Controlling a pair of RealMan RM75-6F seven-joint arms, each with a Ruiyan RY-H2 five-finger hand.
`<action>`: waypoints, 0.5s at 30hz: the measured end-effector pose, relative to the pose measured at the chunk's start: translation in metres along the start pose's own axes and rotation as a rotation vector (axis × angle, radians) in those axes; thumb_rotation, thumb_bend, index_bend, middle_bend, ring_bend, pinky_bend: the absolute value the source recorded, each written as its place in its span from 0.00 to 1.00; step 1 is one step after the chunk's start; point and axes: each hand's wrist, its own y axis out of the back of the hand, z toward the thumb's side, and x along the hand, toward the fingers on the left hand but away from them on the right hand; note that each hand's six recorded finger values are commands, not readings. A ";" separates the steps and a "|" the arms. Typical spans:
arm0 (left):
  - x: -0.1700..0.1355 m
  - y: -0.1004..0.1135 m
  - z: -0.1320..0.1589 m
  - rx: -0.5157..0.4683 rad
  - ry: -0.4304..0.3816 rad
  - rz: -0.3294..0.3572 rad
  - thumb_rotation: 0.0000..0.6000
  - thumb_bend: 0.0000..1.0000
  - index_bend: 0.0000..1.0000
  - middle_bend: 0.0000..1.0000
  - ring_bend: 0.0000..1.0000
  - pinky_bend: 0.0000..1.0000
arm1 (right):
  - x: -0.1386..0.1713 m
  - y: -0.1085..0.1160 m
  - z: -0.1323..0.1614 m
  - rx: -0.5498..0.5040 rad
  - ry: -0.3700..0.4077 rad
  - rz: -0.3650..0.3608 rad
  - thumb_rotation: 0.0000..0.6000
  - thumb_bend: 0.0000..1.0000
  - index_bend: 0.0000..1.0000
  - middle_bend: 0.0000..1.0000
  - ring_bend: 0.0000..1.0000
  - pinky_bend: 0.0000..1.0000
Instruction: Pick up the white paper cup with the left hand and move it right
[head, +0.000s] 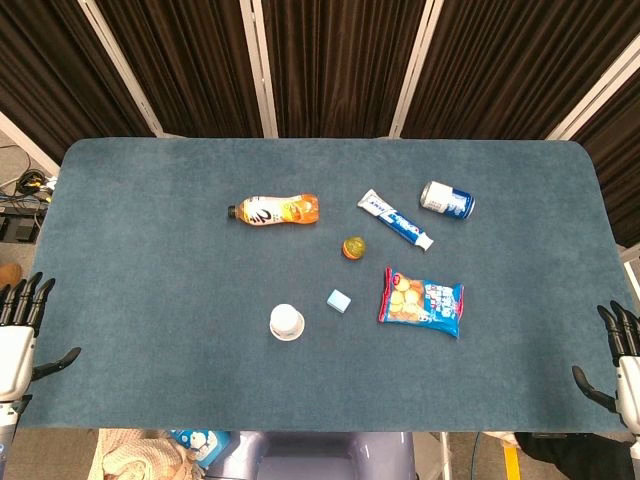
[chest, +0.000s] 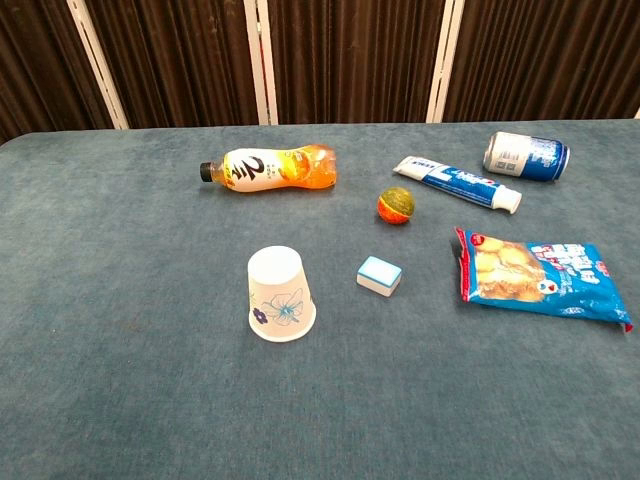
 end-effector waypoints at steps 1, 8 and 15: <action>0.000 0.000 0.000 0.000 -0.001 0.000 1.00 0.10 0.00 0.00 0.00 0.00 | 0.000 0.000 0.000 -0.001 0.000 0.000 1.00 0.31 0.00 0.00 0.00 0.04; -0.001 -0.001 0.001 0.004 -0.005 -0.004 1.00 0.10 0.00 0.00 0.00 0.00 | 0.000 0.000 -0.001 -0.004 -0.002 0.002 1.00 0.31 0.00 0.00 0.00 0.03; 0.000 -0.003 0.004 0.004 -0.020 -0.022 1.00 0.10 0.00 0.00 0.00 0.00 | -0.001 -0.001 0.000 -0.003 -0.001 0.004 1.00 0.31 0.00 0.00 0.00 0.04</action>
